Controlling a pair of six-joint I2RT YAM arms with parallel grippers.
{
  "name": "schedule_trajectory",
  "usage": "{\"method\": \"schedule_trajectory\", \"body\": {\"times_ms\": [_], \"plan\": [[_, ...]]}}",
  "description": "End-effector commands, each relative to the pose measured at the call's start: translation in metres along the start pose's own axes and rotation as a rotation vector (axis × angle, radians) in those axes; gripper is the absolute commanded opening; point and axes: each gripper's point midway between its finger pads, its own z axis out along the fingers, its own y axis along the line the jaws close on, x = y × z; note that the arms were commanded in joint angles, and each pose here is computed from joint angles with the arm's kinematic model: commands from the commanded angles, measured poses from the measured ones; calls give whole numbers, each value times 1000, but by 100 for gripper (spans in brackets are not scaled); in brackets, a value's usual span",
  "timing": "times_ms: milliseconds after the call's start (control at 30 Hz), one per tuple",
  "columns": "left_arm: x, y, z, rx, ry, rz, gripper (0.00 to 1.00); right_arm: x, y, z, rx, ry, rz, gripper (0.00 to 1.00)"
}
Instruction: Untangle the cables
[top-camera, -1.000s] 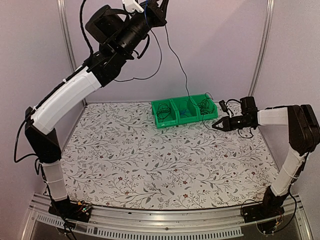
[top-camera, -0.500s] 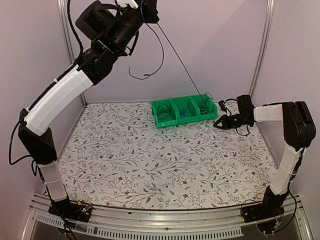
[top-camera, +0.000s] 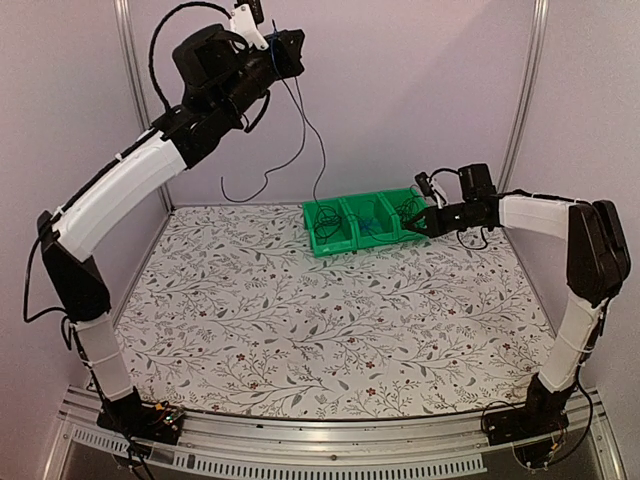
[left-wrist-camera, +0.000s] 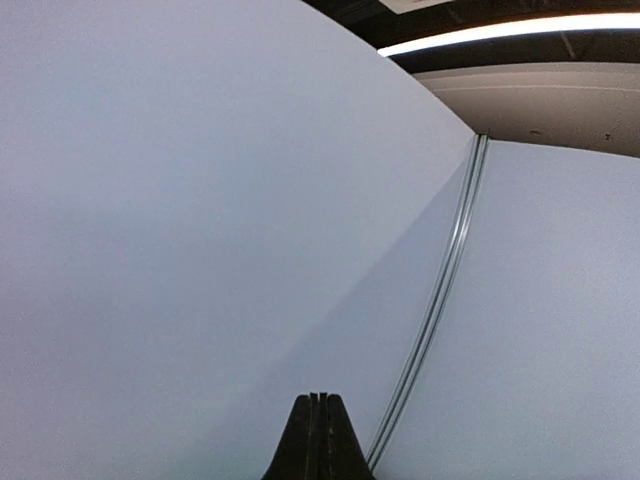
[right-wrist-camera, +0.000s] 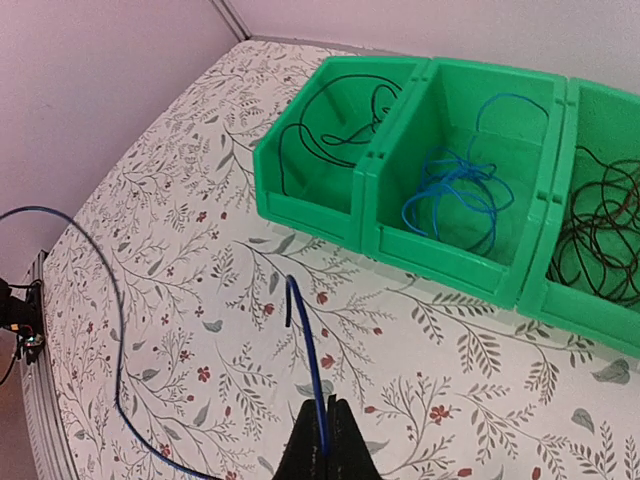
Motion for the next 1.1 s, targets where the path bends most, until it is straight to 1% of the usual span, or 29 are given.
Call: {"method": "schedule_trajectory", "body": {"times_ms": [0, 133, 167, 300, 433, 567, 667, 733, 800, 867, 967, 1067], "plan": [[104, 16, 18, 34, 219, -78, 0, -57, 55, -1, -91, -93, -154, 0], [136, 24, 27, 74, 229, -54, 0, -89, 60, 20, -107, -124, -173, 0], [145, 30, 31, 73, 234, -60, 0, -103, 60, 26, -107, -143, -182, 0], [176, 54, 42, 76, 214, -113, 0, -127, 52, 60, -112, -175, -182, 0], [217, 81, 57, 68, 192, -185, 0, -127, 34, 103, -101, -183, -185, 0], [257, 101, 71, 77, 166, -238, 0, -128, 16, 133, -78, -211, -199, 0], [292, 120, 80, 83, 171, -320, 0, -130, 4, 148, -52, -245, -213, 0], [304, 129, 87, 90, 161, -360, 0, -134, -1, 151, -29, -270, -224, 0], [311, 133, 93, 98, 149, -389, 0, -136, -4, 152, -14, -287, -232, 0], [305, 128, 97, 125, 121, -404, 0, -137, -4, 153, -13, -292, -219, 0], [275, 110, 98, 174, 61, -411, 0, -144, 5, 146, -49, -306, -196, 0], [241, 93, 97, 214, 3, -432, 0, -163, 19, 130, -71, -349, -207, 0]]}}
